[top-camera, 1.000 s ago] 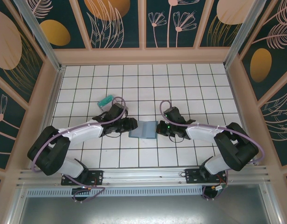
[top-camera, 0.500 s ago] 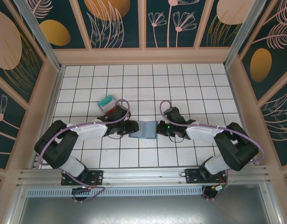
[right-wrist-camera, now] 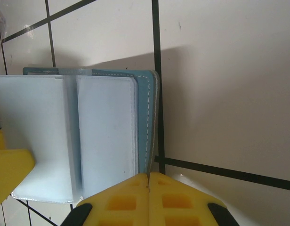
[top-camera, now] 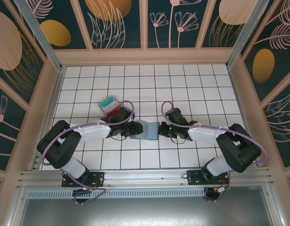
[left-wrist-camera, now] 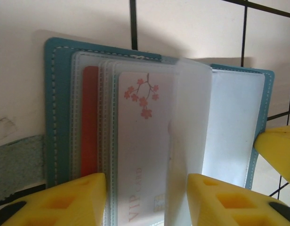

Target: Take the credit cards out of the card holder

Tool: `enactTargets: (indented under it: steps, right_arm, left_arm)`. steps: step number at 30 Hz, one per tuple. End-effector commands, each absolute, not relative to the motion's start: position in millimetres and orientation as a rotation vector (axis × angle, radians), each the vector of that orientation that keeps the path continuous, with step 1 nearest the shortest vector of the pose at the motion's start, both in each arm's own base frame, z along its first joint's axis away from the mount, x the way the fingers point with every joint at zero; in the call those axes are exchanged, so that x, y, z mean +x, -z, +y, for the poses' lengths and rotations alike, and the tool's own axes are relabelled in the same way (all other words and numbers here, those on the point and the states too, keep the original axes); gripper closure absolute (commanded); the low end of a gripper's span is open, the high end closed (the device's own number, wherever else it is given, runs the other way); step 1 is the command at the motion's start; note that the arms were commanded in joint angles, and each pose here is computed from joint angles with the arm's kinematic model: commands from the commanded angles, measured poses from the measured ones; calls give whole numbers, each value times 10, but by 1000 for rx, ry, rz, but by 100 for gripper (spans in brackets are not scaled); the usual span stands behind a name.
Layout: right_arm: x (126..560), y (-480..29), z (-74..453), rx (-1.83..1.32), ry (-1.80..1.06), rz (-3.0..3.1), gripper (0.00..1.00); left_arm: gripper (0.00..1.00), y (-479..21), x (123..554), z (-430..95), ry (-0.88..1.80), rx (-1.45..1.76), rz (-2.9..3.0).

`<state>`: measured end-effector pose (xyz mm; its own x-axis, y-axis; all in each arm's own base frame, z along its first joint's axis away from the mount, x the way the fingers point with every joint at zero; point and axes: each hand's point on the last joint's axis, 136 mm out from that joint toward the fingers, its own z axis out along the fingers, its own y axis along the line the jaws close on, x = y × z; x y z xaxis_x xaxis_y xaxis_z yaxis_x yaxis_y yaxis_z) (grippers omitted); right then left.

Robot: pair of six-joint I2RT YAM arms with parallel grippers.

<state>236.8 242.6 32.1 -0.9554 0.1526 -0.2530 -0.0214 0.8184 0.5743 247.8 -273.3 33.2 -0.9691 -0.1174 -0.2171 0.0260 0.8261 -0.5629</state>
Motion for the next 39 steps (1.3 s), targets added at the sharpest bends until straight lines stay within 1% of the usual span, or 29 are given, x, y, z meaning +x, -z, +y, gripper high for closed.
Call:
enactTargets:
  steps: [1,5,7,12,17,22,29,39]
  right_arm:
    - [2330,-301,2482,71,-880,2714,100]
    - [2327,-297,2484,72,-879,2715,100]
    - [2325,-293,2484,74,-878,2717,100]
    - [2324,-294,2491,71,-880,2716,100]
    - [2318,-294,2493,68,-878,2718,100]
    - [2315,-287,2490,66,-875,2720,100]
    - [2322,-285,2497,58,-872,2724,100]
    - [2322,-279,2502,60,-873,2727,100]
  left_arm:
    - [49,-437,2476,-2926,939,10,2742]
    - [47,-442,2471,-2927,934,15,2740]
    - [41,-447,2464,-2927,935,19,2739]
    - [35,-469,2480,-2894,911,15,2733]
    - [36,-538,2576,-2727,759,-12,2712]
    - [38,-643,2667,-2630,676,-36,2676]
    - [40,-568,2650,-2721,717,-19,2702]
    - [40,-354,2590,-2693,683,-19,2763]
